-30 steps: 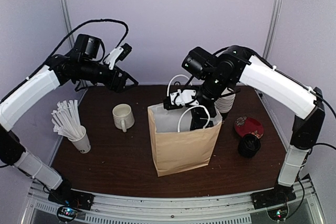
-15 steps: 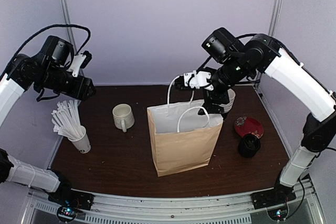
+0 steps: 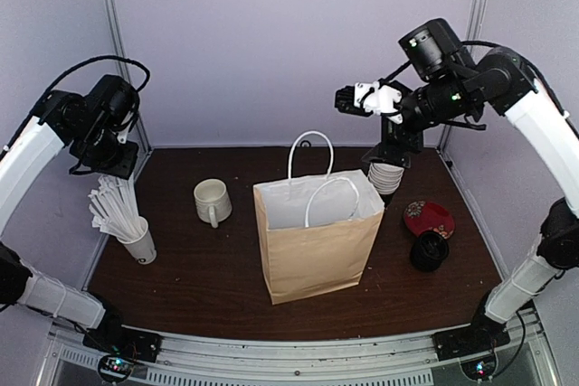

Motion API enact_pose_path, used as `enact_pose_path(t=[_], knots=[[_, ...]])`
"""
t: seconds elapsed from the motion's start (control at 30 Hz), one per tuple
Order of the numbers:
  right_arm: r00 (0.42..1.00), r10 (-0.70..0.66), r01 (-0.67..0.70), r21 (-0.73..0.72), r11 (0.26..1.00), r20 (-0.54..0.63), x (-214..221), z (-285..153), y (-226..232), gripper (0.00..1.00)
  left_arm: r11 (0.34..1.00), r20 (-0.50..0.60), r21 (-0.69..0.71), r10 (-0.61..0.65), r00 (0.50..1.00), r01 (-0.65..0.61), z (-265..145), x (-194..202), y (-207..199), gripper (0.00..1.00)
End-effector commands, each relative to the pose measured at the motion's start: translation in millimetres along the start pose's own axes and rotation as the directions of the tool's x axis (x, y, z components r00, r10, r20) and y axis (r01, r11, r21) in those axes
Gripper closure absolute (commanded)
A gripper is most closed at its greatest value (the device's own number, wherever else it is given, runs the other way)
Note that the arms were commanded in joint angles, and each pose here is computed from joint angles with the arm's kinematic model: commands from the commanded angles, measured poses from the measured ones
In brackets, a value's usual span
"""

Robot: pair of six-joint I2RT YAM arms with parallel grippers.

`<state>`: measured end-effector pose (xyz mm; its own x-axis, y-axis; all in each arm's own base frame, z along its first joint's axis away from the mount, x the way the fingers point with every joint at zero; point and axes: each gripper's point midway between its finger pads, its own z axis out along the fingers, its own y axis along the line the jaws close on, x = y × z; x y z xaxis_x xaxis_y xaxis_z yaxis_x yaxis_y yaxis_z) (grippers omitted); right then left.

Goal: Pack the takeout coffee

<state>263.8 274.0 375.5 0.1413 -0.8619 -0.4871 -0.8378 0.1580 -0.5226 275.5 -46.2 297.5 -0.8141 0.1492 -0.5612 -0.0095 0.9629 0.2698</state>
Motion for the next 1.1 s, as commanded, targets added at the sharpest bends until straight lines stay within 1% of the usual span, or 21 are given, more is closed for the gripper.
enact_pose_path(t=[0.0, 0.07, 0.23, 0.37, 0.43, 0.77, 0.8, 0.83, 0.9, 0.93, 1.07], knots=[[0.997, 0.055, -0.061, 0.103, 0.993, 0.06, 3.0, -31.5, -21.4, 0.03, 0.998, -0.029, -0.015, -0.064, 0.998, 0.064, 23.2, -0.4, 12.5, 0.62], [0.996, 0.075, -0.081, 0.119, 0.99, 0.057, 9.2, -35.0, -26.2, 0.03, 0.997, -0.046, -0.008, -0.082, 0.996, 0.082, 34.7, 0.8, 13.7, 0.62], [0.992, 0.119, -0.124, 0.125, 0.984, 0.045, 22.8, -34.5, -31.3, 0.03, 0.996, -0.048, -0.005, -0.094, 0.994, 0.094, 54.7, -2.8, 15.6, 0.64], [0.99, 0.137, -0.14, 0.123, 0.982, 0.032, 29.8, -32.6, -31.2, 0.03, 0.994, -0.054, -0.017, -0.104, 0.993, 0.104, 67.8, -4.6, 21.2, 0.69], [0.989, 0.143, -0.145, 0.128, 0.981, 0.026, 33.1, -33.0, -31.8, 0.03, 0.994, -0.049, -0.026, -0.111, 0.993, 0.109, 74.0, -6.0, 24.7, 0.74], [0.986, 0.166, -0.165, 0.124, 0.978, 0.002, 43.2, -27.8, -30.7, 0.03, 0.993, -0.055, -0.026, -0.113, 0.992, 0.112, 96.8, -11.8, 27.1, 0.79], [0.986, 0.166, -0.165, 0.122, 0.979, -0.001, 43.8, -26.6, -30.2, 0.03, 0.993, -0.054, -0.027, -0.113, 0.992, 0.111, 97.6, -12.5, 27.3, 0.78], [0.986, 0.166, -0.165, 0.119, 0.979, -0.001, 43.7, -25.6, -29.8, 0.03, 0.994, -0.057, -0.03, -0.111, 0.992, 0.109, 99.5, -12.5, 27.7, 0.76], [0.986, 0.168, -0.166, 0.114, 0.979, -0.003, 43.7, -24.0, -29.3, 0.03, 0.994, -0.062, -0.042, -0.108, 0.992, 0.106, 102.4, -13.0, 29.5, 0.67], [0.986, 0.169, -0.167, 0.113, 0.979, -0.002, 43.4, -23.5, -29.2, 0.03, 0.993, -0.062, -0.044, -0.108, 0.992, 0.105, 102.8, -13.3, 29.9, 0.65], [0.985, 0.171, -0.17, 0.102, 0.98, 0.001, 42.8, -21.7, -27.4, 0.03, 0.993, -0.05, -0.04, -0.113, 0.992, 0.111, 99.2, -15.4, 30.6, 0.65]])
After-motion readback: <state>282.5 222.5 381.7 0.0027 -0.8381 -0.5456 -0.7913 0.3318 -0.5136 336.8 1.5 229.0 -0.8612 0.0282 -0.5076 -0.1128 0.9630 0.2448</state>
